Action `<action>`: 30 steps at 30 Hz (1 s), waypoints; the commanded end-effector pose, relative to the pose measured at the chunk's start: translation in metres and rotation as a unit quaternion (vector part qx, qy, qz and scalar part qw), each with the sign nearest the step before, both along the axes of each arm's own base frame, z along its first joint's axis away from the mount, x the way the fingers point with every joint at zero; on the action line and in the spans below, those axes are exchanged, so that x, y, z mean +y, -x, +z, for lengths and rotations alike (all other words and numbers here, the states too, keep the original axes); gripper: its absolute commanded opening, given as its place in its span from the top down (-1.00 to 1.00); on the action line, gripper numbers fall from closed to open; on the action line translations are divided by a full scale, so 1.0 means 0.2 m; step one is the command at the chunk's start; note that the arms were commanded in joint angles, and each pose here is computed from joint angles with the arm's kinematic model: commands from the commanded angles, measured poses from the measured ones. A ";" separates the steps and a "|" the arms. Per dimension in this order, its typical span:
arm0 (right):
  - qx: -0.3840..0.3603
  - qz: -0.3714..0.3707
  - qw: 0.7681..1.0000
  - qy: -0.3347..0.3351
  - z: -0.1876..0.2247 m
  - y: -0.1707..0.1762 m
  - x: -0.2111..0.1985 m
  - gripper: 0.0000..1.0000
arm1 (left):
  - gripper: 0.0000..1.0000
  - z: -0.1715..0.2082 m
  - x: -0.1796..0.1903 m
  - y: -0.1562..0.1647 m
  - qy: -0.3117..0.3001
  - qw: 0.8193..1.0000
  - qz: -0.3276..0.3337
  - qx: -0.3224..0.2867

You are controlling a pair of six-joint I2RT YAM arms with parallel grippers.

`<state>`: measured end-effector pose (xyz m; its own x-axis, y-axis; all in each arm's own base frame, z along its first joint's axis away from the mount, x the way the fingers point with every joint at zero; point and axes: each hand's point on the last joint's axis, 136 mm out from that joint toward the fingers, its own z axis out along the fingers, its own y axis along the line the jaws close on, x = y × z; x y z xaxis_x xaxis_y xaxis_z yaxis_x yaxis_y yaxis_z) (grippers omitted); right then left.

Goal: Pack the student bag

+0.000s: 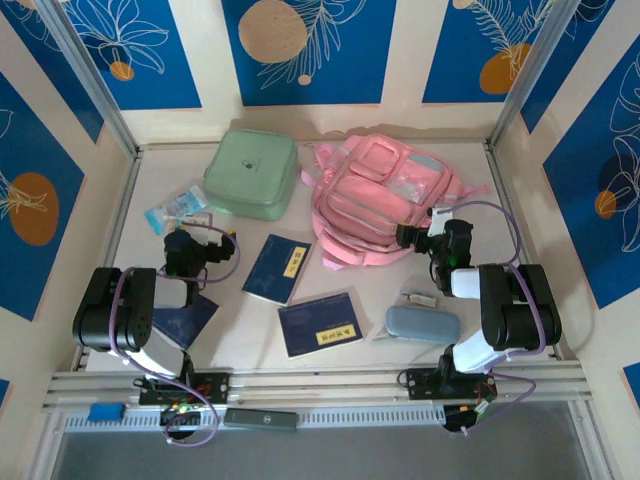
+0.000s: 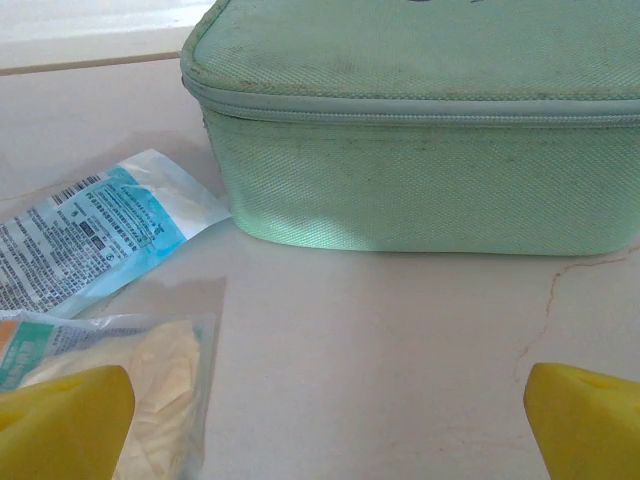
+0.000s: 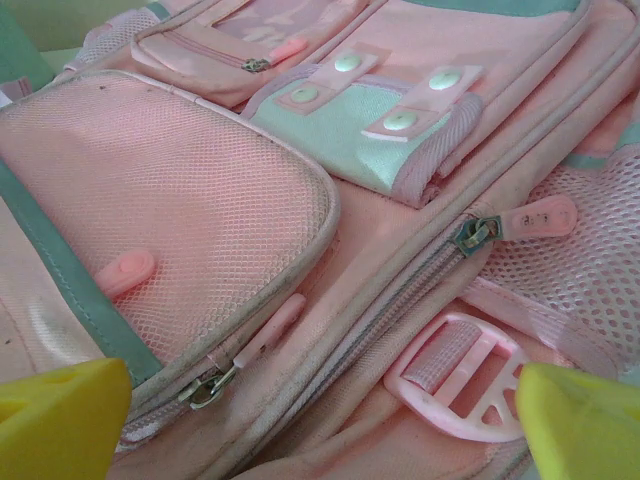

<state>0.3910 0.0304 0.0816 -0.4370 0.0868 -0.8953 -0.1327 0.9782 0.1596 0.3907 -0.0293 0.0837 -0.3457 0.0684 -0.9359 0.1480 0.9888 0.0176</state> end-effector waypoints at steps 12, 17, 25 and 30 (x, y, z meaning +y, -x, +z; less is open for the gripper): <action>-0.025 0.012 1.000 0.005 0.06 -0.03 0.02 -0.98 | -0.99 0.04 0.00 -0.03 -0.004 1.000 -0.001 -0.012; -0.025 0.011 1.000 0.004 0.06 -0.03 0.02 -0.98 | -0.99 0.04 0.00 -0.03 -0.004 1.000 -0.001 -0.012; -0.024 0.012 1.000 0.003 0.06 -0.02 0.02 -0.98 | -0.99 0.04 0.00 -0.03 -0.004 1.000 -0.001 -0.013; -0.024 0.012 1.000 0.003 0.07 -0.02 0.02 -0.98 | -0.99 0.04 -0.01 -0.02 -0.003 1.000 -0.002 -0.016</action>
